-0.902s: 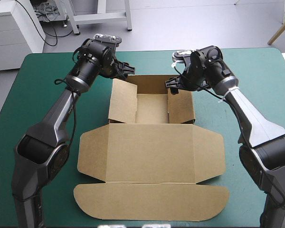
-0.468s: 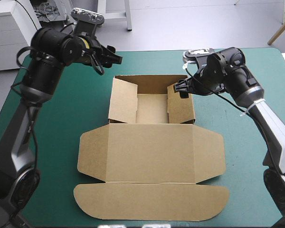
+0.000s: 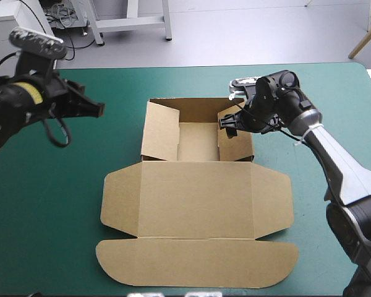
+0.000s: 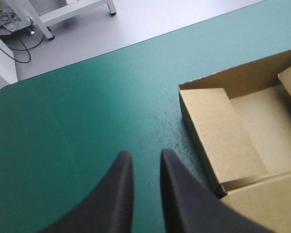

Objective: Fold the box

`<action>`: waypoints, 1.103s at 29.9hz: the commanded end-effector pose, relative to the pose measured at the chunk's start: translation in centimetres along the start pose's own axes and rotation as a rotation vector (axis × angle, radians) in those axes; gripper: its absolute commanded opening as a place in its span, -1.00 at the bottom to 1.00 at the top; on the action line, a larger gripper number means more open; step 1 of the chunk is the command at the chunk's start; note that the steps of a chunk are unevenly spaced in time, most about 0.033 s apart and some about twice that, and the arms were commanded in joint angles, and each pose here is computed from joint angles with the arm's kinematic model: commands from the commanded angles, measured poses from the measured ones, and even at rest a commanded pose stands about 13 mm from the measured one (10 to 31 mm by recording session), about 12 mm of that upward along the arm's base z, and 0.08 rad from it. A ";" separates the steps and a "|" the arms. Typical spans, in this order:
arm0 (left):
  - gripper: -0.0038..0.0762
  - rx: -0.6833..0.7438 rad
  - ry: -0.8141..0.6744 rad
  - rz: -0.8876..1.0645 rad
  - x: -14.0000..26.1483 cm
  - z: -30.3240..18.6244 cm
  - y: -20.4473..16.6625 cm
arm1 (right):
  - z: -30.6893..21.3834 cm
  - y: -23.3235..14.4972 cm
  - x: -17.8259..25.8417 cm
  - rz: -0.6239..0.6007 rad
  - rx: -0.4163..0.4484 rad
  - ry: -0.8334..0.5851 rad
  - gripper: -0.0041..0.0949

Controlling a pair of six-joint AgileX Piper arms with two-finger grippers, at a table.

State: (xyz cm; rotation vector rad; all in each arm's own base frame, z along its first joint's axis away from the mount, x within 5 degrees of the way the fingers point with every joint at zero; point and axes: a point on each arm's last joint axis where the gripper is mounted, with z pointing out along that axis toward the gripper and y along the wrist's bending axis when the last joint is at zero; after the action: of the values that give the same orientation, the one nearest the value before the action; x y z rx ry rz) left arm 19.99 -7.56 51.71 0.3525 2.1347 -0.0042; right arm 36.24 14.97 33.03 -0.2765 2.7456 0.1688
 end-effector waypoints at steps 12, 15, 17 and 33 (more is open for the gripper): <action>-0.93 0.030 -0.013 -0.030 12.1 -8.6 2.0 | 3.2 0.2 -1.5 0.008 -0.007 -0.042 0.72; -0.93 0.040 -0.009 -0.032 14.2 -8.9 2.0 | 3.8 -0.1 -1.6 0.018 -0.005 -0.035 0.66; -0.93 0.042 -0.012 -0.033 15.4 -9.2 2.1 | 4.3 -0.5 -1.7 0.038 -0.002 -0.020 0.59; -0.93 0.063 -0.037 -0.047 17.6 -10.2 2.2 | 2.7 -3.4 -2.7 0.107 0.003 -0.079 -0.96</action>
State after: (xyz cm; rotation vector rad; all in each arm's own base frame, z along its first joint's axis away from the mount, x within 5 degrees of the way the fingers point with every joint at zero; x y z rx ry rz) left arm 3.23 0.21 43.22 0.3441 2.0699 -0.1112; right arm 40.44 14.38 26.45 -0.1431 2.8357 0.1847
